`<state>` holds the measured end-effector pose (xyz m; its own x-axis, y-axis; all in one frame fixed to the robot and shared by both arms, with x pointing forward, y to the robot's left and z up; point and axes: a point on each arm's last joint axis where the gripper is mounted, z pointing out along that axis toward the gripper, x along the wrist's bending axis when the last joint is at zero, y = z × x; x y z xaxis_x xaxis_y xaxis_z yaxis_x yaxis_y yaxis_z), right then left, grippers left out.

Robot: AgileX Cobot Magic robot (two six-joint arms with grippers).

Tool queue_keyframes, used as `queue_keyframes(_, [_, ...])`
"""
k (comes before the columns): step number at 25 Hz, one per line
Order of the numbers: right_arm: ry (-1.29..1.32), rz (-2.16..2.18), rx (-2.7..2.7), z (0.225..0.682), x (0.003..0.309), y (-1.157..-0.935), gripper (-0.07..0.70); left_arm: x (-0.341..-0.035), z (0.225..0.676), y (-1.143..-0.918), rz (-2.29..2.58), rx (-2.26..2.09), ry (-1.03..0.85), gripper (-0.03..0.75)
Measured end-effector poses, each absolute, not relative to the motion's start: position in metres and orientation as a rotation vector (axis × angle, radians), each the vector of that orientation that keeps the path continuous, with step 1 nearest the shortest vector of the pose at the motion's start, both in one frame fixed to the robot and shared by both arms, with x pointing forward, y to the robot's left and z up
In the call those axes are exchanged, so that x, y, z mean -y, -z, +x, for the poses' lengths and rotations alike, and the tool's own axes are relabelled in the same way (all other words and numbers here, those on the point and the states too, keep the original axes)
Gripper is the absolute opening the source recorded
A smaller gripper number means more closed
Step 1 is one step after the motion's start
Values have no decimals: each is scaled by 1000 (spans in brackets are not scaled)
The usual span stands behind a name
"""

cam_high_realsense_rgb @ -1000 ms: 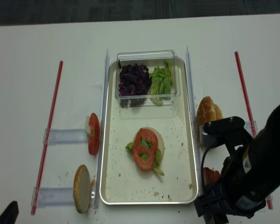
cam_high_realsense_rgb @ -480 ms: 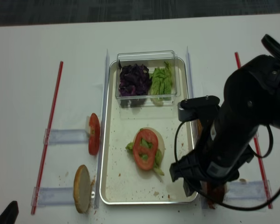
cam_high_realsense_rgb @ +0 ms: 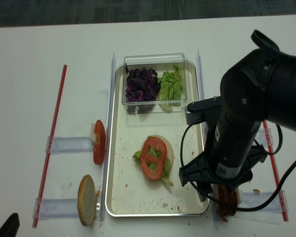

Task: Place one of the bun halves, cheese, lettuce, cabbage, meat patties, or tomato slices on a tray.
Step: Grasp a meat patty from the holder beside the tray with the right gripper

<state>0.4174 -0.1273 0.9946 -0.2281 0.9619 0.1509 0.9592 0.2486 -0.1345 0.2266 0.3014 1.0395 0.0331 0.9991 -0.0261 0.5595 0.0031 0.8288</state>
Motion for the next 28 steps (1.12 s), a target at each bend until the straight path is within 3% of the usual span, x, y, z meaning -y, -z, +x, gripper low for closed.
queue_keyframes(28, [39,-1914,2288,422,127,-988,445,-301,227,-1040,1636,-1605,-826,493])
